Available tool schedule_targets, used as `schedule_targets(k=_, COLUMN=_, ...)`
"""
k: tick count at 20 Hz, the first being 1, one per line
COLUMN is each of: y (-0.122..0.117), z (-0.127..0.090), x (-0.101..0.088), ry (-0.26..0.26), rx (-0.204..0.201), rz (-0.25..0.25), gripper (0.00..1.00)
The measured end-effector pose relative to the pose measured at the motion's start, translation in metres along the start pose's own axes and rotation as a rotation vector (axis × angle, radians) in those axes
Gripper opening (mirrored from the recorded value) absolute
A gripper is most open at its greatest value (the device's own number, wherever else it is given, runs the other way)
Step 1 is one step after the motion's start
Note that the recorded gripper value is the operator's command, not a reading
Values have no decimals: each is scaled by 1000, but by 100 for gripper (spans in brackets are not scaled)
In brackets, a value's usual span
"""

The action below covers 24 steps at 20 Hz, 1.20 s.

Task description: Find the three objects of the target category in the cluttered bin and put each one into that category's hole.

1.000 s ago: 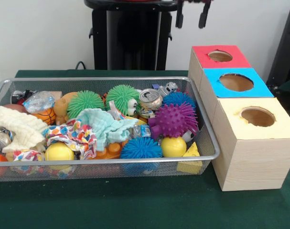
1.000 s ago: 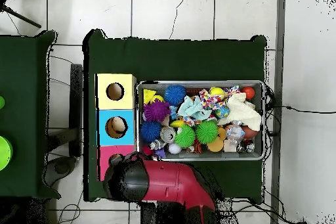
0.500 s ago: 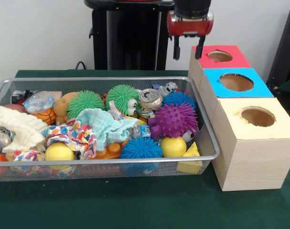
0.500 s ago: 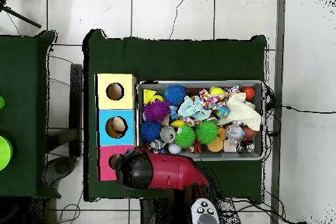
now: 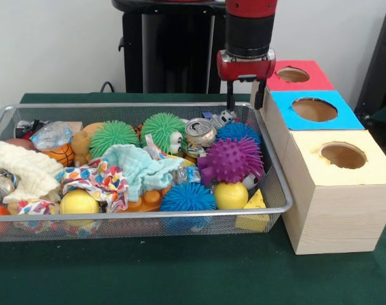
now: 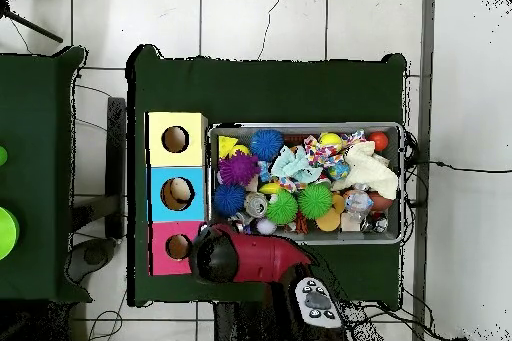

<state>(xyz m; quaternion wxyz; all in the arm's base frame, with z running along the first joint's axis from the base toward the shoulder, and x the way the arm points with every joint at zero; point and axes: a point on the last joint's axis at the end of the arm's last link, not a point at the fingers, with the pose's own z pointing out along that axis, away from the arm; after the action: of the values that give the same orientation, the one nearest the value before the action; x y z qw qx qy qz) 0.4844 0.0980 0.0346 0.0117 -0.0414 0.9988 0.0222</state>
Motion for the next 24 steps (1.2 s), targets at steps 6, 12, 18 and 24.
schedule_targets(k=6, y=0, z=6, x=2, ry=1, rx=-17, rz=-12, gripper=100)
schedule_targets(k=12, y=-14, z=1, x=-5, ry=-17, rx=-31, rz=0, gripper=100)
schedule_targets(k=18, y=-45, z=-10, x=-8, ry=-13, rx=-31, rz=33, gripper=100)
schedule_targets(k=24, y=-65, z=-21, x=-5, ry=25, rx=-27, rz=52, gripper=100)
